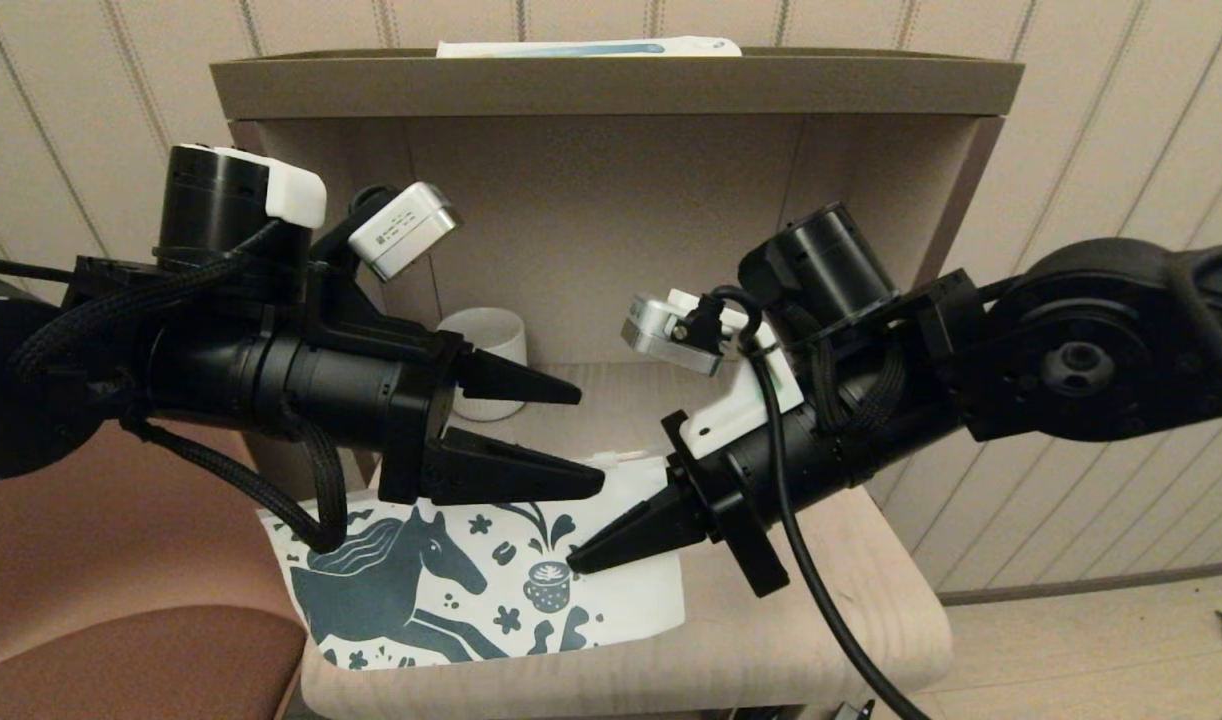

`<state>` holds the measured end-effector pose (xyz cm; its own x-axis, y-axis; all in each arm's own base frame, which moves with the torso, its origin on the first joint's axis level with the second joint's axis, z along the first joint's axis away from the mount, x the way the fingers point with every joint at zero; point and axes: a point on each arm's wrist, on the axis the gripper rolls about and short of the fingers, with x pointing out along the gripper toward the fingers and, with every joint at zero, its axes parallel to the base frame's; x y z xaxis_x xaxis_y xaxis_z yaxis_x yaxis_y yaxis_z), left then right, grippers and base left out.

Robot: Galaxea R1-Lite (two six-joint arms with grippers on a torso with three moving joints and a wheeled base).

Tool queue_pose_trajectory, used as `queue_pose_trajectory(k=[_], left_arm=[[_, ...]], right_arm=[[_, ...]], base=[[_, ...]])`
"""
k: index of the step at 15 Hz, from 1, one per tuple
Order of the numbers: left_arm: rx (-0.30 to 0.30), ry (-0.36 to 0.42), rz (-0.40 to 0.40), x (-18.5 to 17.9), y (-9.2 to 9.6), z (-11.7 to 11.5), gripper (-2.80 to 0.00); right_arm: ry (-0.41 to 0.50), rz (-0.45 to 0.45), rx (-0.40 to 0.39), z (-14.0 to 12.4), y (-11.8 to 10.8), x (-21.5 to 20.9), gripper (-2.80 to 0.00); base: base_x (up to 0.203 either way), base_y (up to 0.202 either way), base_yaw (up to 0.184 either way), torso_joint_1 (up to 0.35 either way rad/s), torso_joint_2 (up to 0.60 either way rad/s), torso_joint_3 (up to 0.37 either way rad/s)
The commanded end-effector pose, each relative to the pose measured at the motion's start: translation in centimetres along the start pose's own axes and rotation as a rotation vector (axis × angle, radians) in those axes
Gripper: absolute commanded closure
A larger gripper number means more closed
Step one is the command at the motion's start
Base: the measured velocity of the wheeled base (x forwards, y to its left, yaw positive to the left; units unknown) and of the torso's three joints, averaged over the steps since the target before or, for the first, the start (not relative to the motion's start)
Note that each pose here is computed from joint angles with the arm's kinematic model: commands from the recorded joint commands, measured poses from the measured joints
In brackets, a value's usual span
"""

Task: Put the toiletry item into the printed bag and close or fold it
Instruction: Close the strorage bag and place it on the desk

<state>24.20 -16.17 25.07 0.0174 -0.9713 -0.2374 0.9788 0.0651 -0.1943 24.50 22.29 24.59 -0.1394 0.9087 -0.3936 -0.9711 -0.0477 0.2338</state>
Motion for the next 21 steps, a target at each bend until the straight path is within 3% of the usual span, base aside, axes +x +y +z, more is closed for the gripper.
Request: queue_pose_trajectory(k=[1, 16, 21], left_arm=[[0.001, 0.001, -0.01, 0.1, -0.2, 0.0, -2.8], [0.015, -0.003, -0.001, -0.4, -1.0, 0.0, -2.8], [0.013, 0.01, -0.026, -0.5, -2.3, 0.2, -2.8]], right_arm=[[-0.003, 0.004, 0.003, 0.1, 0.1, -0.1, 0.0], [0.006, -0.009, 0.011, -0.4, -0.2, -0.2, 0.0], [0.006, -0.005, 0.009, -0.4, -0.5, 0.1, 0.0]], base=[[0.0, 0.0, 0.0, 0.0, 0.0, 0.0], [0.0, 0.0, 0.0, 0.0, 0.0, 0.0], [0.0, 0.0, 0.0, 0.0, 0.0, 0.0]])
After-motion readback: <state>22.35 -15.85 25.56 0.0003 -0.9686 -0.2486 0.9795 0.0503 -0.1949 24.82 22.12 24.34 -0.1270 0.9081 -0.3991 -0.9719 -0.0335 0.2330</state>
